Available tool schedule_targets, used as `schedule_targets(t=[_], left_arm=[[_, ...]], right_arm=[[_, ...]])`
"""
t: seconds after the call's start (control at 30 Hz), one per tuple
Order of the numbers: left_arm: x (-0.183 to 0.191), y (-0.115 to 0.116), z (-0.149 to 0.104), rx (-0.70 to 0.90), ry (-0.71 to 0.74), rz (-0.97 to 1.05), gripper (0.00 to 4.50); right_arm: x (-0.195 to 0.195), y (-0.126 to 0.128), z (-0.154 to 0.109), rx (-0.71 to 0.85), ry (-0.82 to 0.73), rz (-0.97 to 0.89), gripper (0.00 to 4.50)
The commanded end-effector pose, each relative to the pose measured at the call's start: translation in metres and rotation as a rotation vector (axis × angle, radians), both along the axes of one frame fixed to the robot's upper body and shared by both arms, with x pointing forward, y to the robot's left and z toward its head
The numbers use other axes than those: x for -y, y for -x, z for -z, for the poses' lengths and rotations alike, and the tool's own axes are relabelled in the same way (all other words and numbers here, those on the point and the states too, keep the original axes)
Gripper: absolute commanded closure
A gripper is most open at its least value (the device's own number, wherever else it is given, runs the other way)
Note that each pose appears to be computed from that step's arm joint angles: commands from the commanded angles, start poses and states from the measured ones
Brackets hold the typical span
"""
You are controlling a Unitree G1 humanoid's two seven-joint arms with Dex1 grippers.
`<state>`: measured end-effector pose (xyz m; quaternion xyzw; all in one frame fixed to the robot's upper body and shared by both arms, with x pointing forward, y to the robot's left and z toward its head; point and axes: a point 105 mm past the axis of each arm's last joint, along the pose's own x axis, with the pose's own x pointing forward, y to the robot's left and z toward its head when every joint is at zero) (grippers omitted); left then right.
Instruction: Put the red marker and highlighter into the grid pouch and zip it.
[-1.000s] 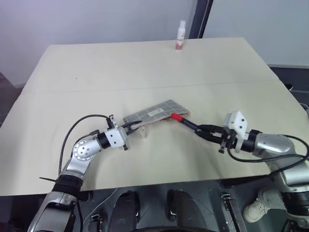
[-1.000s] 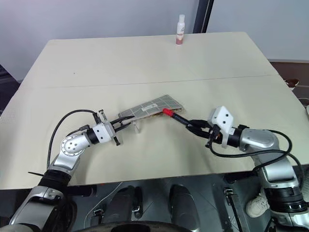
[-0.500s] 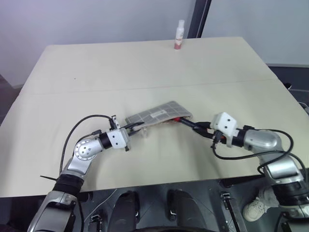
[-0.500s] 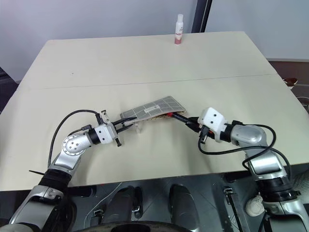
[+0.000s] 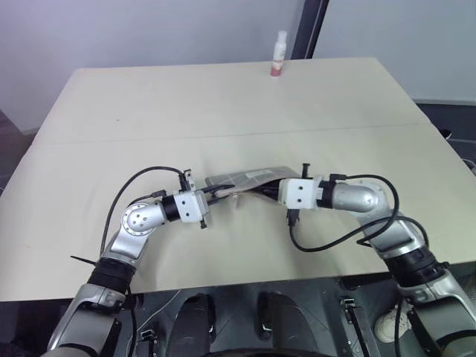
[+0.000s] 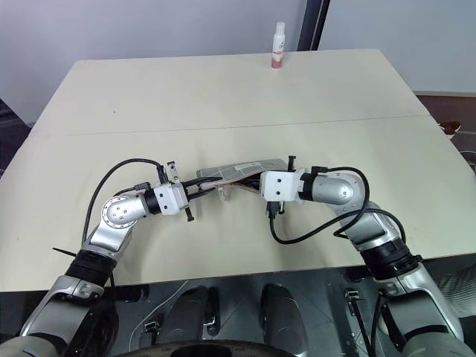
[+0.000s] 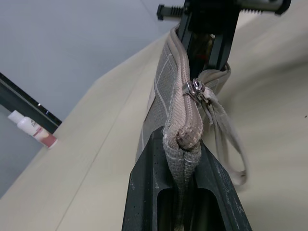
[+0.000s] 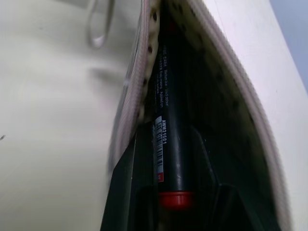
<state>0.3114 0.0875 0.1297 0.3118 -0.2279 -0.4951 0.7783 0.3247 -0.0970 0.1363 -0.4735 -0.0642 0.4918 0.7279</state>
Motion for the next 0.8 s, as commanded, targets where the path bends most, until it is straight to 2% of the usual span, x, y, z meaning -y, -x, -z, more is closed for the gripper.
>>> schedule_targets(t=[0.03, 0.1, 0.2, 0.27, 0.37, 0.57, 0.67, 0.73, 0.8], left_arm=[[0.002, -0.001, -0.017, 0.037, 0.054, 0.005, 4.5], [0.0, -0.003, -0.017, 0.03, 0.065, -0.01, 4.5], [-0.001, -0.006, -0.017, 0.031, 0.065, -0.029, 4.5], [-0.003, -0.008, -0.017, 0.028, 0.07, -0.05, 4.5], [-0.004, -0.007, -0.014, 0.016, 0.071, -0.069, 4.5], [-0.007, -0.013, -0.006, 0.028, 0.06, -0.15, 4.5], [-0.003, -0.019, -0.006, 0.032, 0.07, -0.171, 4.5], [0.003, -0.022, -0.004, 0.029, 0.066, -0.172, 4.5], [0.008, -0.023, -0.001, 0.033, 0.052, -0.168, 4.5]], right_arm=[[-0.017, 0.008, -0.012, 0.084, -0.008, -0.095, 4.07], [-0.014, 0.009, -0.008, 0.037, -0.022, -0.09, 4.07], [-0.007, 0.005, -0.015, 0.055, -0.054, -0.058, 2.62], [-0.001, 0.004, -0.029, 0.075, -0.114, -0.024, 1.72], [0.009, 0.013, -0.042, 0.043, -0.2, 0.003, 0.24], [0.032, 0.037, -0.048, -0.209, -0.398, 0.093, 0.24], [0.035, 0.04, -0.061, -0.257, -0.517, 0.113, 0.24], [0.032, 0.052, -0.049, -0.436, -0.586, 0.109, 0.24], [0.029, 0.07, -0.019, -0.649, -0.56, 0.121, 0.24]])
